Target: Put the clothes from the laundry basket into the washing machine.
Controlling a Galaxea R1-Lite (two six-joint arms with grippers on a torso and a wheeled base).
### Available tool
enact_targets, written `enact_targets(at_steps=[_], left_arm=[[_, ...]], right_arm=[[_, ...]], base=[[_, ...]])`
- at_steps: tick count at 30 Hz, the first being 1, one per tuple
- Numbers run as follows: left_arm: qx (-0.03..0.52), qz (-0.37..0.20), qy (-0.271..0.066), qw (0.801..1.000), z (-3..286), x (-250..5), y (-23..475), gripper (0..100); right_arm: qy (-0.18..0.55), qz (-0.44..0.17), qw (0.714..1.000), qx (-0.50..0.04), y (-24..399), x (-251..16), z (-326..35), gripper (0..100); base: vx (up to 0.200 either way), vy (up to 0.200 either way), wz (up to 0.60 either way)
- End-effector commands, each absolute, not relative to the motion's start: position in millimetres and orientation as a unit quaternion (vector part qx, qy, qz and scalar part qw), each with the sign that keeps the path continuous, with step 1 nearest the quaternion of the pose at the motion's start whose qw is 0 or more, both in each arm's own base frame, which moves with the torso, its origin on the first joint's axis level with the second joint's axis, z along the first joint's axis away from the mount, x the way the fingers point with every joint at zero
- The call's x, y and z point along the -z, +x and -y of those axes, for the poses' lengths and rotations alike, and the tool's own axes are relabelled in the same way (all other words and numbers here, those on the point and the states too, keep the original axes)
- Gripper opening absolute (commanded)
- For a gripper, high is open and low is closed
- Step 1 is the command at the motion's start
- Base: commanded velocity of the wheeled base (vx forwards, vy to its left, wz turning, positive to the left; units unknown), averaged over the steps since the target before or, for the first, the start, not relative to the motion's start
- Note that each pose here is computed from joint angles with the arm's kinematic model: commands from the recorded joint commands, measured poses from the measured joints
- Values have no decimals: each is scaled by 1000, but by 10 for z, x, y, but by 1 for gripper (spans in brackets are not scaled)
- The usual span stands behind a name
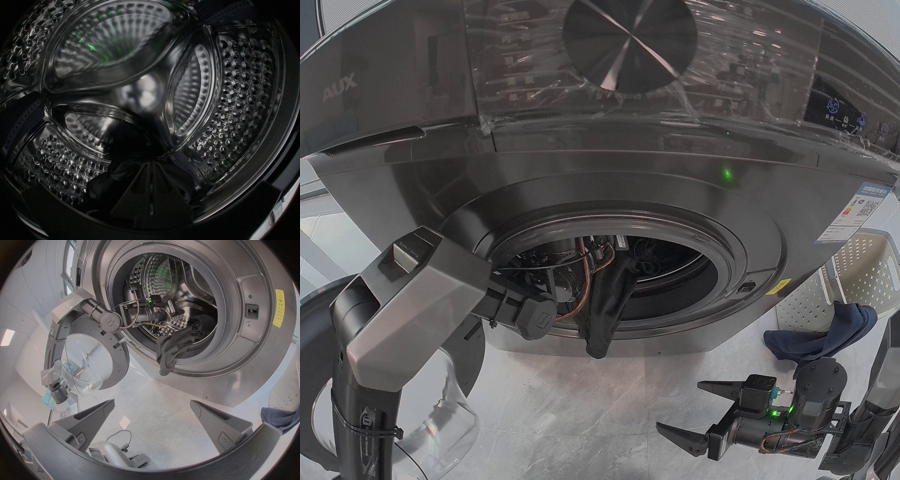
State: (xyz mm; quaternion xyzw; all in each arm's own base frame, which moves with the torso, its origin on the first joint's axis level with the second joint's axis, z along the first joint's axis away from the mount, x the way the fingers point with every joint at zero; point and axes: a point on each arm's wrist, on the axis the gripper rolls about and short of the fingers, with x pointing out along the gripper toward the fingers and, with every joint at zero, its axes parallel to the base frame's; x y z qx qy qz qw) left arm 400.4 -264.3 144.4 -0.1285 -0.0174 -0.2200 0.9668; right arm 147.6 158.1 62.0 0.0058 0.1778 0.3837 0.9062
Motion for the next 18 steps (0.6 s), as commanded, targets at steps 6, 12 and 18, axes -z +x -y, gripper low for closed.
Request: enact_targets(at_steps=[6,12,18], left_arm=[[216,11,-126,968,2661,-1340,4047,100],[217,-37,-104,970,2603,-1446,3705,100],[212,-95,-76,970,2472,-1346,3499,100]], right_arm=[[5,-181,906,-383,1475,-608,-1581,100],[5,-181,906,-383,1475,-608,-1581,100],[6,-180,906,-384,1470,-613,-1585,100]], base=[[0,0,0],[0,0,0],[0,0,0]])
